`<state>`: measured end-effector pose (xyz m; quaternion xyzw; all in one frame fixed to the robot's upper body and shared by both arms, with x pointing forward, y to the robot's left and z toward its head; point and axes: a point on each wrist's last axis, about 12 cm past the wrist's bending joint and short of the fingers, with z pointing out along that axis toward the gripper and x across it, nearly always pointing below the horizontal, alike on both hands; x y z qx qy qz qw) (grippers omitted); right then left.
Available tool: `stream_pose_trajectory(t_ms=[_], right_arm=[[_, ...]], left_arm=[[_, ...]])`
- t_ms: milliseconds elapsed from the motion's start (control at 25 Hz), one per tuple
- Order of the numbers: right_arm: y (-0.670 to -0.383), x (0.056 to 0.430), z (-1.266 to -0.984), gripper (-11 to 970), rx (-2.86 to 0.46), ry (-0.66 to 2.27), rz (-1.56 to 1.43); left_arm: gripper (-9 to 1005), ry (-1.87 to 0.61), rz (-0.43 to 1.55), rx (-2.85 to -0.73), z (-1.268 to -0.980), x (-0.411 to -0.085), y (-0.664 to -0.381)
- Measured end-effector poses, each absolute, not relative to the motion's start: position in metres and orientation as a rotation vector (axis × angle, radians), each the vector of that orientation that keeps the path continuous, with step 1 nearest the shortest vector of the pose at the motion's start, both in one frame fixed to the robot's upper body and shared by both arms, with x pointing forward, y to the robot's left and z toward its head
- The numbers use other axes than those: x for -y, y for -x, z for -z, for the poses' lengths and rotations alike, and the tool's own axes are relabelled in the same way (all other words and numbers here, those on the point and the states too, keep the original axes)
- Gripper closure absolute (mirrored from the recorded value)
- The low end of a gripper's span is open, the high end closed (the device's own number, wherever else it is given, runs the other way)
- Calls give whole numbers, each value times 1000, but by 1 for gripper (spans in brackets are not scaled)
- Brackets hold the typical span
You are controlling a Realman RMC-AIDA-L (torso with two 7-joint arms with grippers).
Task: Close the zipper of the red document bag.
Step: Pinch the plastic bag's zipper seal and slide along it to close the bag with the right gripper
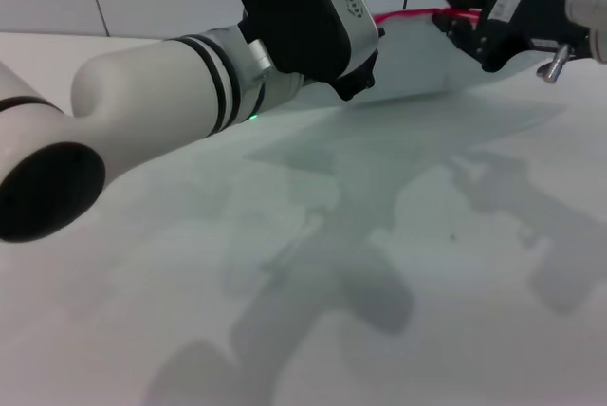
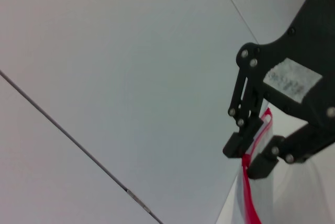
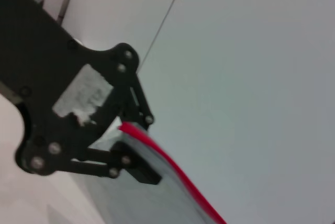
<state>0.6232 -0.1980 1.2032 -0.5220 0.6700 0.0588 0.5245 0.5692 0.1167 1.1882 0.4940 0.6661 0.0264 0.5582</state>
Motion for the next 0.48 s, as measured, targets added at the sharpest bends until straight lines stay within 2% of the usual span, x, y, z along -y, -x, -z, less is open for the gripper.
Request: stream_pose_trajectory(t_ms=[240, 480], right_arm=[[-623, 194, -1202, 737, -1596, 1270, -140], [-622, 189, -1202, 725, -1588, 1286, -140]], left_arm=[[891, -1167, -64, -1573, -1188, -117, -570], [885, -1167, -64, -1573, -1187, -117, -570]])
